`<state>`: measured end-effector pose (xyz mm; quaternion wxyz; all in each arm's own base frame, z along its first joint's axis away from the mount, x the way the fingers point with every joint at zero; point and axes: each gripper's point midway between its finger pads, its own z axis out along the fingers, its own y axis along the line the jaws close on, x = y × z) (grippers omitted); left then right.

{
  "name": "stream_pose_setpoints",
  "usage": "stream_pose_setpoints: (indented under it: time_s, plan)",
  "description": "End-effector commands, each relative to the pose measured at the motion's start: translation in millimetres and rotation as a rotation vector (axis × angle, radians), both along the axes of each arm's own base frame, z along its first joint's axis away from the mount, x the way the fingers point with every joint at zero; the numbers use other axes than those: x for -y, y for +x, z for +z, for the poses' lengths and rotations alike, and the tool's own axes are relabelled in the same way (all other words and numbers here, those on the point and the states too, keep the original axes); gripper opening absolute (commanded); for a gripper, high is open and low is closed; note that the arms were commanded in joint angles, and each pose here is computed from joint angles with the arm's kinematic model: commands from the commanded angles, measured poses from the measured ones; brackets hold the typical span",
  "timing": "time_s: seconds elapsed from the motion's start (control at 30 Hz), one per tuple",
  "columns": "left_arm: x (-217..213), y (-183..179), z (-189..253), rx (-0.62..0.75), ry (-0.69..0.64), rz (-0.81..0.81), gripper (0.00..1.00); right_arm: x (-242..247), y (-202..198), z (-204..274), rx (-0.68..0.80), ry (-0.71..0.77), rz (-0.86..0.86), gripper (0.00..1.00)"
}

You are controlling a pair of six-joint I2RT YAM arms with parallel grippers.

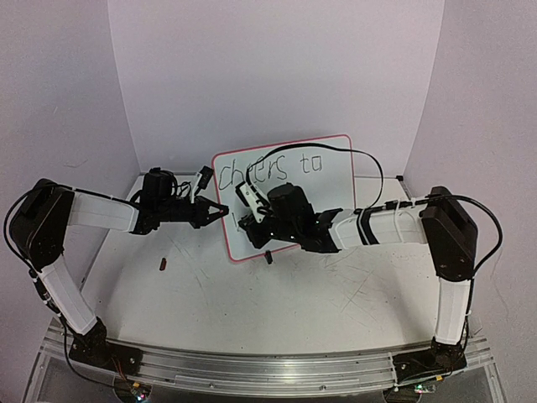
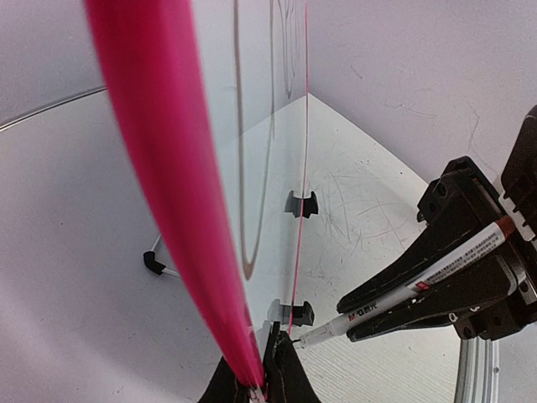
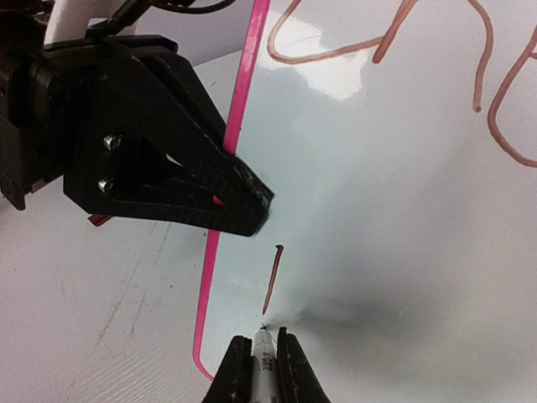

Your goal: Write a sentence on the whiteboard

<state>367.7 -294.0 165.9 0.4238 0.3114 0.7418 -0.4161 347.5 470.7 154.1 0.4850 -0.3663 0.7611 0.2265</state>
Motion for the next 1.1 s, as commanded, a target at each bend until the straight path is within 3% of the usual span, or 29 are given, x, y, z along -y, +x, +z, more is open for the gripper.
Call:
stream_pose_setpoints:
  time_s: [0.0,0.6,1.07]
  plan:
    - [-17,28,10,0.137,0.071,0.125,0.0,-8,11,30,0.057,0.068,-0.036,0.0]
    - [-17,27,8,0.134,0.074,0.123,0.0,17,41,65,0.155,0.099,-0.217,0.0]
    - [-16,28,8,0.133,0.073,0.12,0.0,22,24,30,0.067,0.07,-0.171,0.0]
